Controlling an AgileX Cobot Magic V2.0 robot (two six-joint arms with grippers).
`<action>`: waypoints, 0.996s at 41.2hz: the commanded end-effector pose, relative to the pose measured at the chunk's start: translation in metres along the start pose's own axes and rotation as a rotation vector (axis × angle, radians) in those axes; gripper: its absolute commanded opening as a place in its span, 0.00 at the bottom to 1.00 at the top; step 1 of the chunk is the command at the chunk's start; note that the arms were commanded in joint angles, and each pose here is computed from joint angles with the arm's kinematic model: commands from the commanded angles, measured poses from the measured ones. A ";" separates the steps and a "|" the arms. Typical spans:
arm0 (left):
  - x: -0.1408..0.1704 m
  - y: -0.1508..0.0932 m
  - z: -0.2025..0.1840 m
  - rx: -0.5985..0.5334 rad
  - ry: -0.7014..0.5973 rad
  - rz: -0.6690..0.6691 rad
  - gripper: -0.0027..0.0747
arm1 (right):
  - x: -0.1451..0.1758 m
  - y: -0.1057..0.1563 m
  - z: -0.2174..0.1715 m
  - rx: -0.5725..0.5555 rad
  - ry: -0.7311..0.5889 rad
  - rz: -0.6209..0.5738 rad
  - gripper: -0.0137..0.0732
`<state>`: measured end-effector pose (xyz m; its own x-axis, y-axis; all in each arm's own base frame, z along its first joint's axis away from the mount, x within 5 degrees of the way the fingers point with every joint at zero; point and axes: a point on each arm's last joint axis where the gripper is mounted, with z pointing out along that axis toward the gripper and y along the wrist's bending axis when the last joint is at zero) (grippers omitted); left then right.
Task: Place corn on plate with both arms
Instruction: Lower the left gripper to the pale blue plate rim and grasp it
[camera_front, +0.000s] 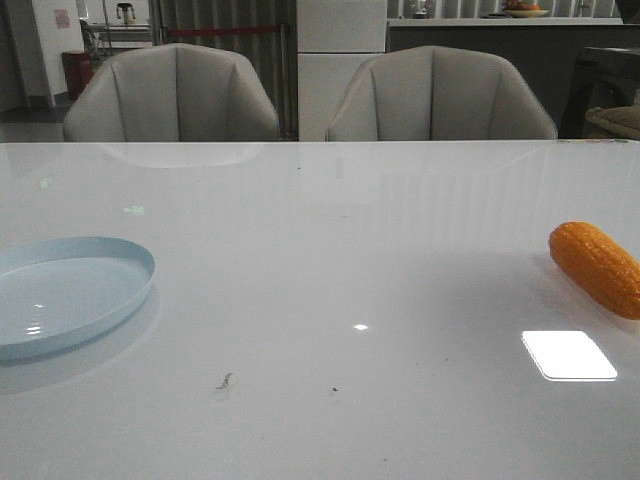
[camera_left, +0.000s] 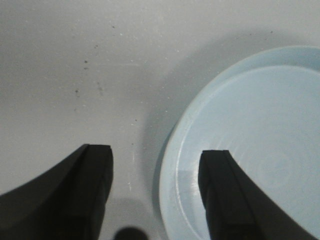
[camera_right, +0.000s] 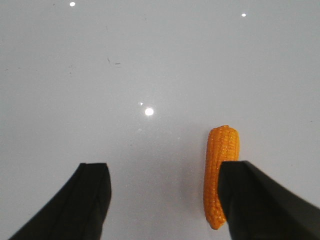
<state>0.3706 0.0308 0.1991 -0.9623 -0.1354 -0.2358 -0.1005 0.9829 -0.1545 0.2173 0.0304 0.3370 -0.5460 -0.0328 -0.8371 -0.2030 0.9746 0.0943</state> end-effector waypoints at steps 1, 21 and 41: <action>-0.008 -0.007 -0.012 0.052 -0.050 -0.010 0.60 | -0.017 0.001 -0.010 0.006 -0.107 0.010 0.80; -0.008 -0.007 0.008 0.049 -0.011 -0.010 0.60 | -0.016 0.001 -0.010 0.004 -0.100 0.010 0.80; -0.010 -0.007 0.009 0.046 -0.025 -0.011 0.60 | -0.016 0.001 -0.010 0.004 -0.100 0.010 0.80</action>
<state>0.3780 0.0268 0.1682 -0.9758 -0.1408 -0.1672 -0.1086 0.9761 -0.1883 0.2169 0.0306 0.3364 -0.5528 -0.0346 -0.8326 -0.2051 0.9741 0.0956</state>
